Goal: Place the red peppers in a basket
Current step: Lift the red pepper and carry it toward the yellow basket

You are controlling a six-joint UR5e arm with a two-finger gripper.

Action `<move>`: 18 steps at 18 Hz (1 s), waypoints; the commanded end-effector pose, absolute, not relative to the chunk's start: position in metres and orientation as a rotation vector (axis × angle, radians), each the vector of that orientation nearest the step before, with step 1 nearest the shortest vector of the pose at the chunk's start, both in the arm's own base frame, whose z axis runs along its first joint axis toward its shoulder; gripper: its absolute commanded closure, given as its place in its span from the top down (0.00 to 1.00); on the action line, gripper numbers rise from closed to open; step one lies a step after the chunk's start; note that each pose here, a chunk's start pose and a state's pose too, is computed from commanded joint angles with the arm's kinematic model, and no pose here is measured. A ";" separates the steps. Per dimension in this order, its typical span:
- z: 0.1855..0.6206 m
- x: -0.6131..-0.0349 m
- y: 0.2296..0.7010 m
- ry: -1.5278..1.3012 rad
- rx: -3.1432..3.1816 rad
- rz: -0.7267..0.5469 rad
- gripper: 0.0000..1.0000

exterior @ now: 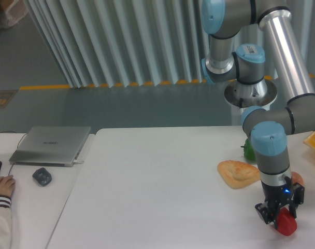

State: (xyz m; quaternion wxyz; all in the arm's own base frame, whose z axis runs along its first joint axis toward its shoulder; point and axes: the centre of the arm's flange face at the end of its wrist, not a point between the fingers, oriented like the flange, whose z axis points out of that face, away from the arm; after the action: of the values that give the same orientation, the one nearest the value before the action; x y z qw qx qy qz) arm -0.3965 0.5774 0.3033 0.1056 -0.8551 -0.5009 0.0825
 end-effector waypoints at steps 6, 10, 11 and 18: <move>0.343 -0.392 0.555 -1.248 -2.597 0.187 0.63; 0.357 -0.381 0.535 -0.955 -2.759 0.225 0.63; 0.357 -0.380 0.533 -0.901 -2.803 0.224 0.63; 0.372 -0.386 0.508 -0.394 -3.005 0.220 0.63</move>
State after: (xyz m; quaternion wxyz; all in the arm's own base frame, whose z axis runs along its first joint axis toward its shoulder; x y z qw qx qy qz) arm -0.3864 0.5079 0.3723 0.0516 -0.9876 -0.1294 0.0724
